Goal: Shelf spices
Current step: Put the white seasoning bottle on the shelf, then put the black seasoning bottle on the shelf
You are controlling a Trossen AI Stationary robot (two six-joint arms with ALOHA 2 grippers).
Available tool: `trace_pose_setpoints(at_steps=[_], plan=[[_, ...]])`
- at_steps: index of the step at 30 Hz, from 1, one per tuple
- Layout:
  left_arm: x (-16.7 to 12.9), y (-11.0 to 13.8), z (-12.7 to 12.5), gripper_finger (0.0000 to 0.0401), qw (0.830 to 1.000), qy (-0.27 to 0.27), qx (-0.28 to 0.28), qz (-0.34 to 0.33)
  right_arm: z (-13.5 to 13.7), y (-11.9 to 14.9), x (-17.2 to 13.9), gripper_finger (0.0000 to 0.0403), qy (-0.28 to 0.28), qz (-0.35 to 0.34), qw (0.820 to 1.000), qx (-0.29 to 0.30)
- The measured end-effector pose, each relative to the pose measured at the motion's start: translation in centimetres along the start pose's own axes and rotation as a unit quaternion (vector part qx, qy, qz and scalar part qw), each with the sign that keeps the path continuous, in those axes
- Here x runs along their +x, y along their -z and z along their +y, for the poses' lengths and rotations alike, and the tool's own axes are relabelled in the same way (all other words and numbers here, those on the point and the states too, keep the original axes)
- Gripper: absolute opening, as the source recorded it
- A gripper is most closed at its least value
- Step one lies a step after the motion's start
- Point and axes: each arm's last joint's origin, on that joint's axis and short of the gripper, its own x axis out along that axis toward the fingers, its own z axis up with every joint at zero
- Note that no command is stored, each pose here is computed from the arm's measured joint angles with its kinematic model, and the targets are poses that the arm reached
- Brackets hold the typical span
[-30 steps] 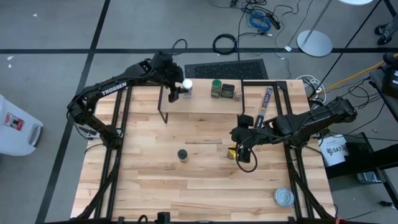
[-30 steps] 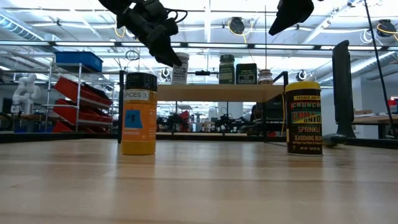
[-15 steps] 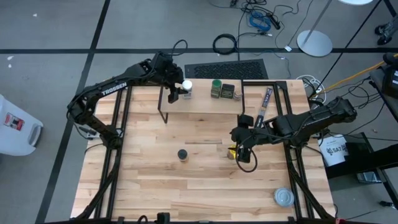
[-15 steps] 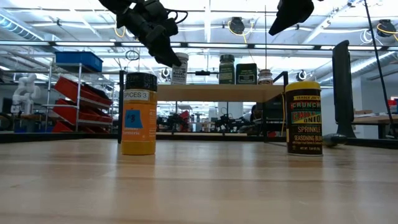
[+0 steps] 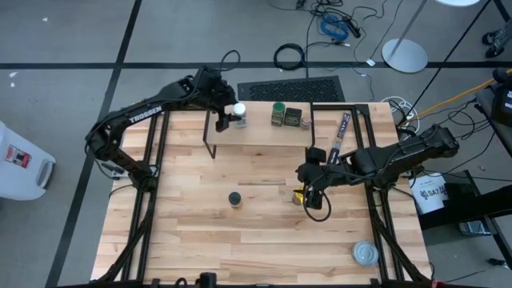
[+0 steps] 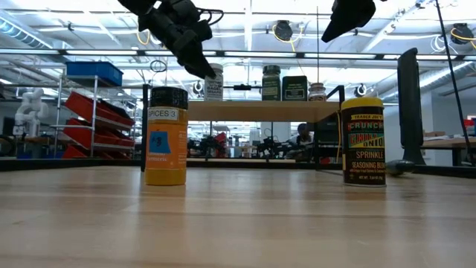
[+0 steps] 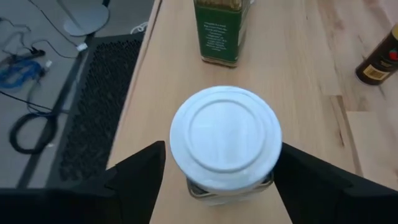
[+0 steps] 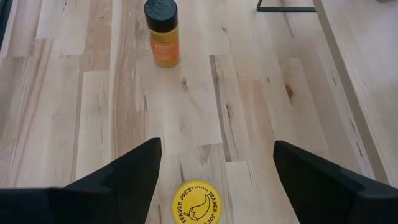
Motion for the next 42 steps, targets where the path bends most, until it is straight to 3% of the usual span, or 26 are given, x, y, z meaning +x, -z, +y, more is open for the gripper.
trace_pose_setpoints(at_steps=[6, 24, 29, 32, 35, 42], plan=[[-0.9, -0.3, -0.2, 0.029, 1.0, -0.009, 0.026, -0.008, 0.0, 0.0, 0.0, 0.0297, 0.0, 0.0, 1.0, 0.0], [-1.3, 0.1, -0.6, 0.029, 0.999, -0.022, 0.03, 0.028, 0.0, 0.0, 0.0, 0.0297, 0.0, 0.0, 1.0, 0.003], [-3.4, -0.7, -1.4, 0.029, 0.995, -0.079, 0.046, 0.026, 0.0, 0.0, 0.0, 0.0297, 0.0, 0.0, 1.0, 0.003], [-5.3, -1.4, -2.5, 0.029, 0.993, -0.11, 0.047, 0.015, 0.0, 0.0, 0.0, 0.0297, 0.0, 0.0, 1.0, 0.003], [-7.2, -1.8, -4.1, 0.029, 0.994, -0.106, 0.024, -0.004, 0.0, 0.0, 0.0, 0.0297, 0.0, 0.0, 1.0, 0.002], [-9.7, -2.0, -9.5, 0.029, 1.0, -0.009, 0.0, -0.001, 0.0, 0.0, 0.0, 0.0297, 0.0, 0.0, 1.0, 0.002]])
